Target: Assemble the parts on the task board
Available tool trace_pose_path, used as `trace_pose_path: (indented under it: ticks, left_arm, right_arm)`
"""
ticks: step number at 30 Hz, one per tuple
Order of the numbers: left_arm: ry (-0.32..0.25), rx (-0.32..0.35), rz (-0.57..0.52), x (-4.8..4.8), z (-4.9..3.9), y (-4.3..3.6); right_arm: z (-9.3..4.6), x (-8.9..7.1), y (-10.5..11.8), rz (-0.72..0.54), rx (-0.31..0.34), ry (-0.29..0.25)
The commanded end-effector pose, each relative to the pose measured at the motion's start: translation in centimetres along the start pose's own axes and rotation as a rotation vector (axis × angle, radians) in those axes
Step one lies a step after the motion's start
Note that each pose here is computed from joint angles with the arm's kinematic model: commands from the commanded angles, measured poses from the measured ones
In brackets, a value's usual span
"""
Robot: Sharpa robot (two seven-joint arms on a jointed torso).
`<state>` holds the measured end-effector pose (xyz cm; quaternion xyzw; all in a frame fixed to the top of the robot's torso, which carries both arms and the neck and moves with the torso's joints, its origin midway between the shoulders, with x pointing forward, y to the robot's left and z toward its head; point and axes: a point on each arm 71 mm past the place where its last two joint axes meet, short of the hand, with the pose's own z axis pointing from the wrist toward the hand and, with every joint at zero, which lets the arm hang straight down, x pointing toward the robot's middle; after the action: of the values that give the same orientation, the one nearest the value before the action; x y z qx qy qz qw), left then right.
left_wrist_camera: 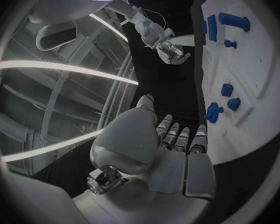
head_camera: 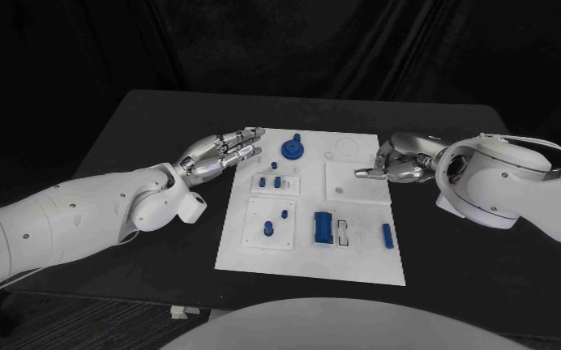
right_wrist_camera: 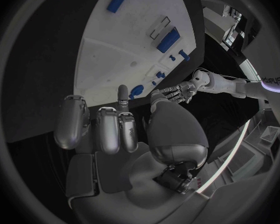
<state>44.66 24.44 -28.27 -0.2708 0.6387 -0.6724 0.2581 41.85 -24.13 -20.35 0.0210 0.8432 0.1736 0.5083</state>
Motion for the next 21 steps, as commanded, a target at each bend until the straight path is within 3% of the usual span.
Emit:
trace_pose_path:
  ticks: [1,10,16,21]
  left_arm:
    - [-0.033,0.211,0.095,-0.04,-0.09,-1.46]
    - [-0.034,0.225,0.159,0.11,-0.18,-1.24]
    - [-0.036,0.214,0.16,0.19,-0.46,-0.83]
    - [-0.028,0.198,0.148,0.25,-0.62,-0.53]
  right_arm:
    - [0.0,1.1,-1.1,0.013,0.123,0.183]
    - [-0.2,2.1,-1.7,-0.068,0.178,0.282]
    - [-0.4,2.7,-1.8,-0.133,0.183,0.293]
    - [-0.6,3.0,-1.8,-0.207,0.18,0.264]
